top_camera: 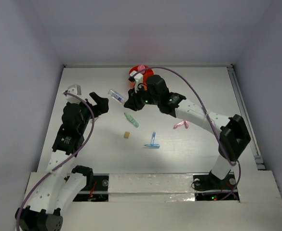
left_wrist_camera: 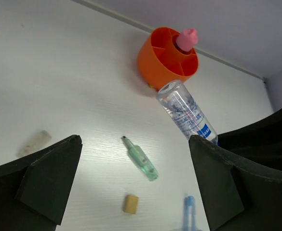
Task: Sort the stationery into containers
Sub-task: Pick up the stationery from the center of the board.
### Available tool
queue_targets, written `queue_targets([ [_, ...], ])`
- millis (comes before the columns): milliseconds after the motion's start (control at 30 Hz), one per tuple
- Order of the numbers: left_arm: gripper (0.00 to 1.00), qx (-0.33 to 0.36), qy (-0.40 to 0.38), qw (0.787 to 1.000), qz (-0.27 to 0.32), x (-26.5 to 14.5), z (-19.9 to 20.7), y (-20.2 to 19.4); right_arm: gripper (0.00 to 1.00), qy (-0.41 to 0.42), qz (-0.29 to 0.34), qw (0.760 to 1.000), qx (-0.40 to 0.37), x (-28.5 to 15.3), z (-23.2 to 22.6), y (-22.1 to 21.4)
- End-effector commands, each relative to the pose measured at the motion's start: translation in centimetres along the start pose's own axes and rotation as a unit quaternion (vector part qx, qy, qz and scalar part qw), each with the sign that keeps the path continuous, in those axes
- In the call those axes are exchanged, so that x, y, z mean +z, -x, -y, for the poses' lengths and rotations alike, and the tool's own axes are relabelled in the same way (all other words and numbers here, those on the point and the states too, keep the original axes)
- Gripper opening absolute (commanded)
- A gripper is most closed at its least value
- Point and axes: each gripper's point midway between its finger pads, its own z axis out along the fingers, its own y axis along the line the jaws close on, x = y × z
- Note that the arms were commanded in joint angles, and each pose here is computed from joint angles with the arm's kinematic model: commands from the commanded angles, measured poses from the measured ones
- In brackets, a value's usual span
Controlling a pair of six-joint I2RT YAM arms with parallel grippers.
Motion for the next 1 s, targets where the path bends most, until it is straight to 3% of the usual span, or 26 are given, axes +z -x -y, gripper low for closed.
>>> queue_targets([
  [0,0.93,-0.077,-0.063,0.995,0.010,0.5,2.9,0.8,0.00,0.054,-0.025,0.998,0.004,-1.0,-2.5,-1.0],
  [133,0.92,-0.106,-0.138,0.985,0.000,0.4,5.6,0.5,0.00,0.094,-0.037,0.995,0.006,-2.5,-4.3,-1.7],
  [300,0.85,-0.074,-0.232,0.970,-0.026,-1.3,8.6,-0.1,0.00,0.165,-0.087,0.982,0.000,-4.7,-6.9,-2.7],
  [467,0.86,0.002,-0.167,0.985,-0.042,-2.2,6.2,-0.1,0.00,0.214,-0.094,0.972,-0.034,-7.3,-8.8,-2.9],
  [567,0.86,0.018,-0.195,0.978,-0.077,-2.8,6.9,-1.4,0.00,0.220,-0.088,0.970,-0.054,-8.3,-9.2,-2.5],
  [733,0.85,0.006,-0.293,0.944,-0.150,-4.4,9.6,-4.1,0.00,0.244,-0.076,0.963,-0.086,-9.2,-10.0,-1.3],
  [967,0.83,-0.015,-0.400,0.894,-0.203,-6.2,12.0,-5.1,0.00,0.271,-0.057,0.954,-0.114,-9.9,-10.3,0.5],
])
